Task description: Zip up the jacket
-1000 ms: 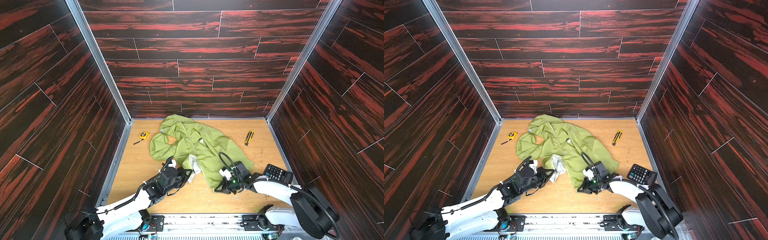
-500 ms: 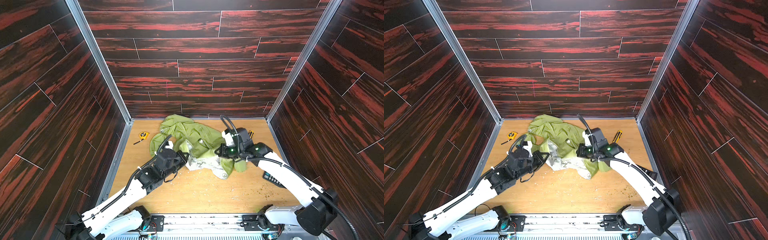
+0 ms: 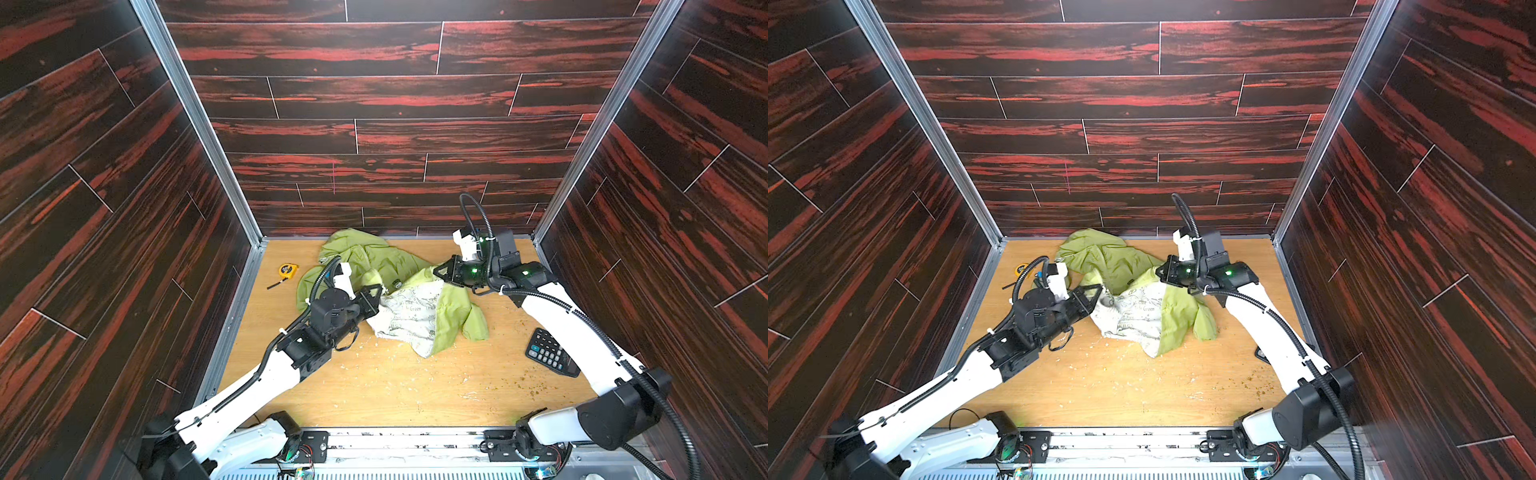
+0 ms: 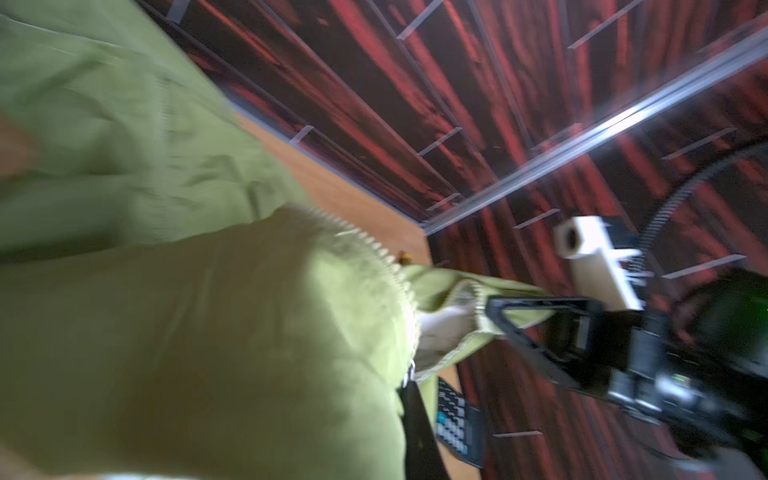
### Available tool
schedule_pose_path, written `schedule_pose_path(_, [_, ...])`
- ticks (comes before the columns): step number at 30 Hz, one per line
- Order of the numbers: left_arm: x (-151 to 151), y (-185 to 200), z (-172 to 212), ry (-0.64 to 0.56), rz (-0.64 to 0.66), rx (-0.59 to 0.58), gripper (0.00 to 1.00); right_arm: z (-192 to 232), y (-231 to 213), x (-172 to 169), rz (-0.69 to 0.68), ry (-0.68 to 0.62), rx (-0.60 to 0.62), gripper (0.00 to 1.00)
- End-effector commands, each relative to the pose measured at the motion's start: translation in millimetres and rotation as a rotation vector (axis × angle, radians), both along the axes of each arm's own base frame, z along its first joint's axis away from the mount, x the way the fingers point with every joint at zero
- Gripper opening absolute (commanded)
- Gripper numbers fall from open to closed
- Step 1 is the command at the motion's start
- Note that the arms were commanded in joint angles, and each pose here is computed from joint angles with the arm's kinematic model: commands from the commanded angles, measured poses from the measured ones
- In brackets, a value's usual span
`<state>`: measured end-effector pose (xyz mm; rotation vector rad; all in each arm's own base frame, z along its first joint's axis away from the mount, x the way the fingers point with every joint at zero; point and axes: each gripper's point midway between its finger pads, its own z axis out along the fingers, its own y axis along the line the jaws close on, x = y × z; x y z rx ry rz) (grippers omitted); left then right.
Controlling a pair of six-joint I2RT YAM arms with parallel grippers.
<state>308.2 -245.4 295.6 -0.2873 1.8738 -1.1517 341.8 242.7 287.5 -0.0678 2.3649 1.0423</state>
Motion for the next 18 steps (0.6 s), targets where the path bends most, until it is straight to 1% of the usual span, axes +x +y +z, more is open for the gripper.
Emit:
schedule_pose_path(1, [2,-26,42,-0.147,-0.13,-0.178,0.0,26,21,-9,0.118,-0.029,0.172,0.0])
schedule_pose_path(7, [6,-60,89,-0.243,-0.308,-0.38,0.0,79,40,-22,0.256,-0.112,0.399,0.0])
schedule_pose_path(9, [5,-66,101,-0.26,-0.352,-0.427,0.0,89,41,-22,0.255,-0.12,0.434,0.0])
schedule_pose_path(12, [6,-70,111,-0.272,-0.372,-0.443,0.0,93,38,-18,0.224,-0.123,0.425,0.0])
schedule_pose_path(18, [10,-66,113,-0.3,-0.328,-0.394,0.0,97,25,-13,0.154,-0.176,0.346,0.0])
